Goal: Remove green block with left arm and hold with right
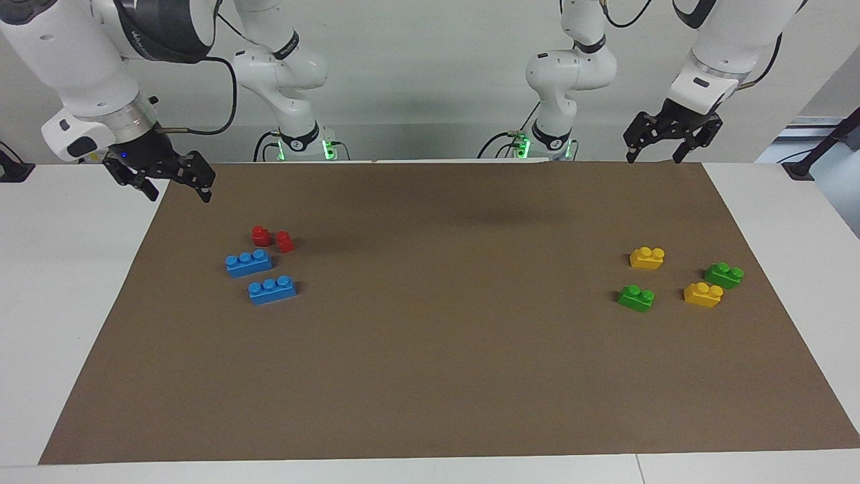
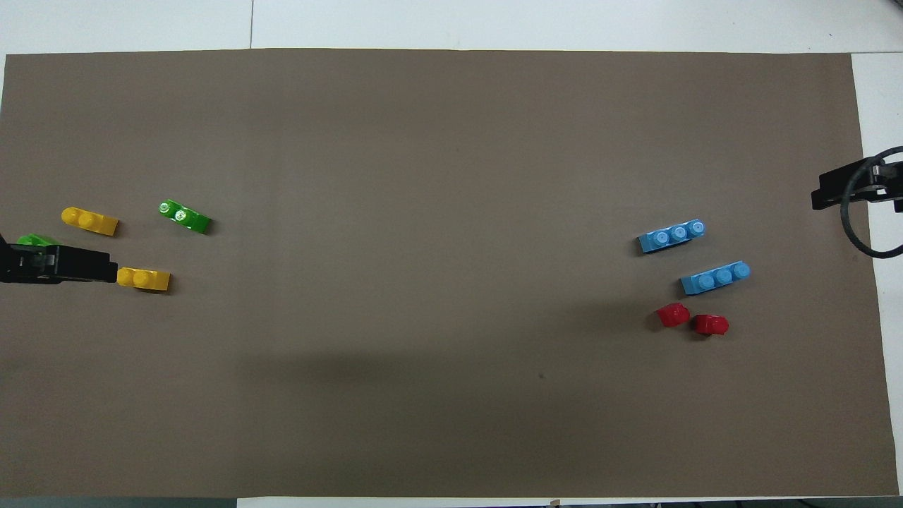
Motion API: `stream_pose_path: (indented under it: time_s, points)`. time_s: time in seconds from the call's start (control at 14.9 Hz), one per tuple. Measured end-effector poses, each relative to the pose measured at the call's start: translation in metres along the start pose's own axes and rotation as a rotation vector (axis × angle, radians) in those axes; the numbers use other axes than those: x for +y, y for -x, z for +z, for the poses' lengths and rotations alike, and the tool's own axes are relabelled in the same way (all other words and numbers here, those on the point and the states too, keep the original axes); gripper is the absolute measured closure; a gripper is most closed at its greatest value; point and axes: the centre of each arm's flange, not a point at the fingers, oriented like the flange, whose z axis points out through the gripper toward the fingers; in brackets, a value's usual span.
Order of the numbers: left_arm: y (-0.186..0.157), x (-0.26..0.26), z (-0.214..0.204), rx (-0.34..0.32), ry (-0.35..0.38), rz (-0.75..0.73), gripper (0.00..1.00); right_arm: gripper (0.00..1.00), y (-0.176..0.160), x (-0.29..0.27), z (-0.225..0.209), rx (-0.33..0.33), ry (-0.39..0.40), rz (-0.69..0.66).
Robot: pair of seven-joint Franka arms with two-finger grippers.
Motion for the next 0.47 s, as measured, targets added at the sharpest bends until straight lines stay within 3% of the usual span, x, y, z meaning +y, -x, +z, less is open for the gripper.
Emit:
stream_pose_path:
  time_s: [0.47]
  points:
    - [0.0048,0.0001,0.001,-0.039,0.001,0.0,0.0,0.0,0.0002,0.0067,0.0001,0.0,0.0,0.012]
